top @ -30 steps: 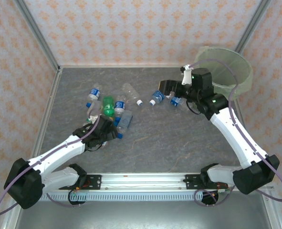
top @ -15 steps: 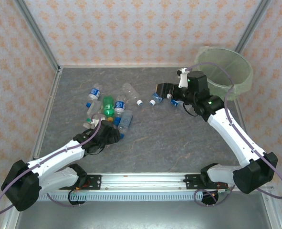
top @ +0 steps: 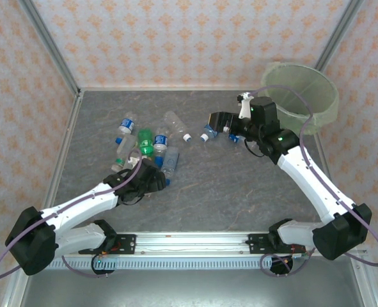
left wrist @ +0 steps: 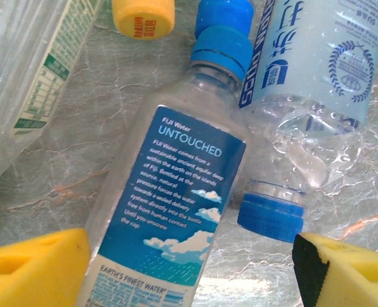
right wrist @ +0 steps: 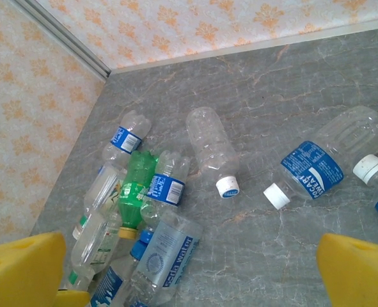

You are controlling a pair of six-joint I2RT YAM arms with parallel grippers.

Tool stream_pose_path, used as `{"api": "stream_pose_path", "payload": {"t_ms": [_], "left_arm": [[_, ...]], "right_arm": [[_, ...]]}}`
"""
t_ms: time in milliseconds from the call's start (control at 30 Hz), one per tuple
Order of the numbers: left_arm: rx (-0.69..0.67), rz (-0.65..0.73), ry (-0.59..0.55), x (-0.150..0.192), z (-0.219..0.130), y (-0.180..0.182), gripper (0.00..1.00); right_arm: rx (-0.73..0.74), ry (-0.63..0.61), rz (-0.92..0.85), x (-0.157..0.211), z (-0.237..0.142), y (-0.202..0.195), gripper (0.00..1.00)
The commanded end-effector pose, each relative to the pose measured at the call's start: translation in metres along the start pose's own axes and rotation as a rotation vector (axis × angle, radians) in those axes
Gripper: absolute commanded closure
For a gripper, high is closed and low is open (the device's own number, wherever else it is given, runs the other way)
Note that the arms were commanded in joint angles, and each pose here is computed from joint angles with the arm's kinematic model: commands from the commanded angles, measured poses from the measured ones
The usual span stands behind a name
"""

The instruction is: Put the plastic bottles in the bin

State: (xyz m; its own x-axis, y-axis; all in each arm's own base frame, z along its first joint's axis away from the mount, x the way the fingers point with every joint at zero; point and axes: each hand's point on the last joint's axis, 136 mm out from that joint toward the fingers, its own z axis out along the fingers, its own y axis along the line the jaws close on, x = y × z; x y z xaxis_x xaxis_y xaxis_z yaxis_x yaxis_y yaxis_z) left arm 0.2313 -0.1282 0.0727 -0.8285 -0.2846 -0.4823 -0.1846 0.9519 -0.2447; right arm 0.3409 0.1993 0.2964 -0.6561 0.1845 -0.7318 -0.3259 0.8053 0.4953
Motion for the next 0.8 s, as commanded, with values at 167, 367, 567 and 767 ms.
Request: {"api": "stream_pose_path", "payload": {"t_ms": [167,367,567,767], "left_arm": [[-0.108,-0.022,-0.032,0.002,-0.004,0.027,0.14],[-0.059,0.027,0.065,0.026,0.015,0.020,0.19],[-0.027,0.049,0.091,0.032,0.024,0.013,0.23],[-0.058,0.074,0.100,0.035,0.034,0.018,0.25]], "right_arm": [[-0.008,-0.042,0.004,-0.005,-0.009,0.006,0.00],[0.000,-0.047,0.004,-0.006,-0.011,0.005,0.00],[-0.004,-0.039,0.017,-0.002,-0.008,0.005,0.00],[-0.019,-0.036,0.023,-0.003,-0.008,0.008,0.00]]}}
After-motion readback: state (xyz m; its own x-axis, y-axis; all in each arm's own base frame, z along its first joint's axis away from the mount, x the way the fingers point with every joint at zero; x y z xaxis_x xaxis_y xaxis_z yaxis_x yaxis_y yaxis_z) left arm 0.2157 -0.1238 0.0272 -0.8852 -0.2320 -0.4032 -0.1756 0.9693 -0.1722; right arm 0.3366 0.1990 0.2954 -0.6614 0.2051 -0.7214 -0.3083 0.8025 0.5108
